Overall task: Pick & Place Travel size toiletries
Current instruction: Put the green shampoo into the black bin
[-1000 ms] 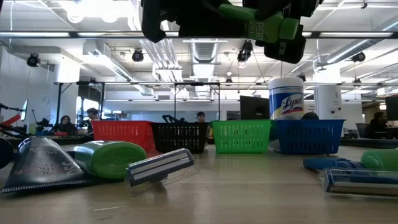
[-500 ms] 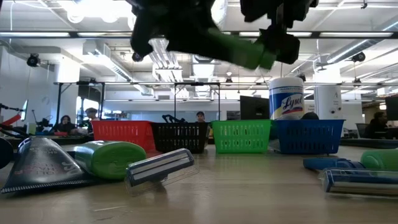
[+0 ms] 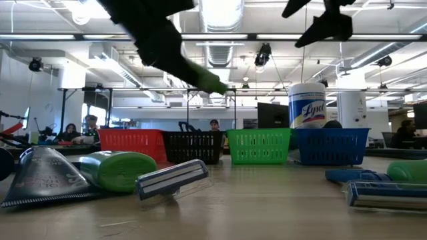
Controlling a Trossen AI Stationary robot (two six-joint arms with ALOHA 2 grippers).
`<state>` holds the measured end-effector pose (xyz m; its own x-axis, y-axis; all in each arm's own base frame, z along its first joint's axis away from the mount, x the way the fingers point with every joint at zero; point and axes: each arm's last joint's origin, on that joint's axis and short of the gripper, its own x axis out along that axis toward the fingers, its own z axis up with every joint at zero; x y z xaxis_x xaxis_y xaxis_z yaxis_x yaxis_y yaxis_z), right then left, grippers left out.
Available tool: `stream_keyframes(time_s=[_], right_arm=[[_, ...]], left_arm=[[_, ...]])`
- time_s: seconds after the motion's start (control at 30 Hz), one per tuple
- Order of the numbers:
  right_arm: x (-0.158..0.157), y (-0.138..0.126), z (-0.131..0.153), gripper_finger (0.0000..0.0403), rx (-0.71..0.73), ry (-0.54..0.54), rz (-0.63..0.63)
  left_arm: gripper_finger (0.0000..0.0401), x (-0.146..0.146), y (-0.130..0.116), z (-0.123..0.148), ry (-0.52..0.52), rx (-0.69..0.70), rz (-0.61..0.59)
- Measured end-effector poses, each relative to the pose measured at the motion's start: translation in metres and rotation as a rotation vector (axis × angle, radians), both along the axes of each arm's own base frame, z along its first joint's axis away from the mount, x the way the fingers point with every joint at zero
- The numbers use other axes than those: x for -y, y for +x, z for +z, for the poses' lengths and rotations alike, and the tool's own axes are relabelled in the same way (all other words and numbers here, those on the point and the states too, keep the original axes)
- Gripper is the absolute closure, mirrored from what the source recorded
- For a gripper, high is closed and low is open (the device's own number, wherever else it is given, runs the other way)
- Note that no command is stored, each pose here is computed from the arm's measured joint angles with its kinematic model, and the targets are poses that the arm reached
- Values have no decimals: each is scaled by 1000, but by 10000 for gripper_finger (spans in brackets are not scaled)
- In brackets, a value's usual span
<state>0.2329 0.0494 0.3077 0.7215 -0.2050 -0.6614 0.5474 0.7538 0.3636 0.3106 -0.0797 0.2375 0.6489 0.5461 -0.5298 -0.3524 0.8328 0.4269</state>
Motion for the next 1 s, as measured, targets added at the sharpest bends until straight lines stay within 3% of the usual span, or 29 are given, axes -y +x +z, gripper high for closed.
stream_keyframes(time_s=[0.1,0.23,0.6,0.77,0.9,1.0], right_arm=[[1,-13,4,49,19,-8,-109],[3,-19,5,57,27,4,-170],[-5,-19,-1,78,2,43,-180],[-6,-24,-6,71,-39,65,-221],[-8,-25,-8,60,-43,69,-219],[-11,-26,-8,54,-44,70,-202]], left_arm=[[288,-3,-8,-6,-134,156,192],[289,-8,-8,-18,-287,282,357],[289,-16,-5,-26,-423,412,528],[289,-24,-2,-34,-508,520,664],[289,-25,1,-36,-510,519,652],[289,-16,7,-25,-480,499,502]])
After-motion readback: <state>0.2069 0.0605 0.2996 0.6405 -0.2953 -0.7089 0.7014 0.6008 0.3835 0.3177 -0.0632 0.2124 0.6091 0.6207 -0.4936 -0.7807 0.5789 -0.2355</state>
